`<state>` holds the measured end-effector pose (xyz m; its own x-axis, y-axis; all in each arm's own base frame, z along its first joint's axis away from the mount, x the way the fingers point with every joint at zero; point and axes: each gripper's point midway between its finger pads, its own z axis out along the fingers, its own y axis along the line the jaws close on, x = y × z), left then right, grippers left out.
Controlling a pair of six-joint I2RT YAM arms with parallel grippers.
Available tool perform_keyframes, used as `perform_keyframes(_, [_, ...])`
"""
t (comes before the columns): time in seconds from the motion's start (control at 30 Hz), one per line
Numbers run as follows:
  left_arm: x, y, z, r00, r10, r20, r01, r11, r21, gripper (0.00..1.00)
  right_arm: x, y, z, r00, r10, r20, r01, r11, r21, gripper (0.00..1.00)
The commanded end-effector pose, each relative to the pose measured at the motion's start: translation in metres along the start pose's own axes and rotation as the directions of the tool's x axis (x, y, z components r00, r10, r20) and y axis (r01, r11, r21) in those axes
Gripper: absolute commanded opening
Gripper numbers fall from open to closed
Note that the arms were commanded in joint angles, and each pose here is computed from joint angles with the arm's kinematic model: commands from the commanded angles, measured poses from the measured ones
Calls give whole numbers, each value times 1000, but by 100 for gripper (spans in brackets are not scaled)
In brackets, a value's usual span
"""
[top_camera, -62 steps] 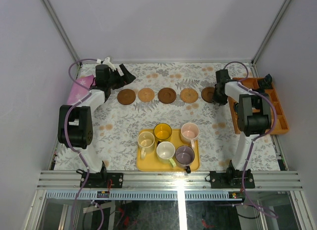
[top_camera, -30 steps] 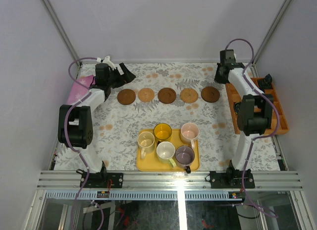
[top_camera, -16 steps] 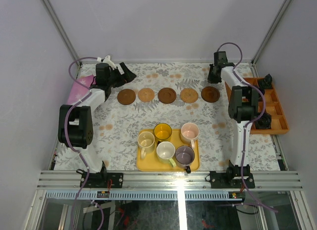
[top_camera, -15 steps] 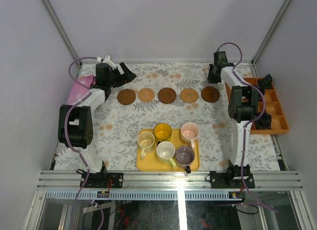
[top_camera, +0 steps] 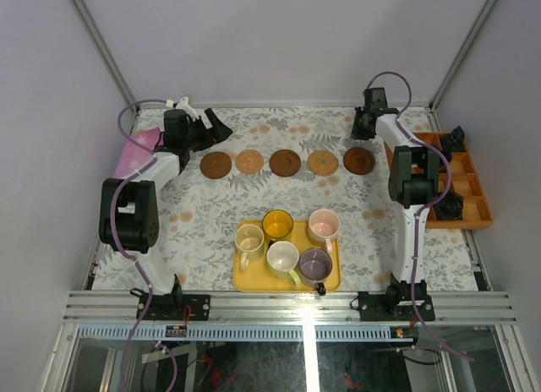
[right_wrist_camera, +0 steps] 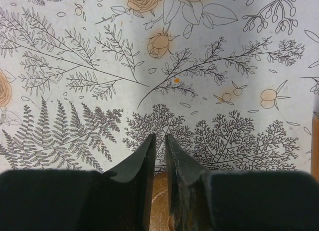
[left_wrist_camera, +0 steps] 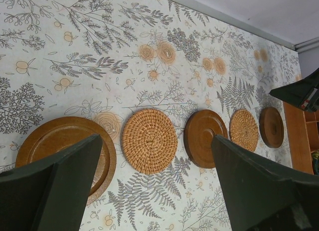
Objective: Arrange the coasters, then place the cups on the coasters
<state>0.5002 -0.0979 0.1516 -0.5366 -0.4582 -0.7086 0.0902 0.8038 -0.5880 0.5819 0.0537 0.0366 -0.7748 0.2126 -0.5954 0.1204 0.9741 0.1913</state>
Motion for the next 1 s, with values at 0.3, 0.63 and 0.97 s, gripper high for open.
perform_keyframes(0.3, [-5, -6, -1, 999, 32, 23, -33, 999, 23, 91, 17, -11, -1, 999, -18, -29, 19, 1000, 21, 20])
perform_keyframes(0.63, [-3, -6, 0, 999, 32, 16, -32, 999, 28, 92, 22, -17, -3, 999, -23, -41, 25, 998, 51, 20])
perform_keyframes(0.97, [-5, -6, 3, 999, 26, 21, -26, 999, 31, 92, 22, -20, -15, 999, -25, -35, 27, 997, 68, 20])
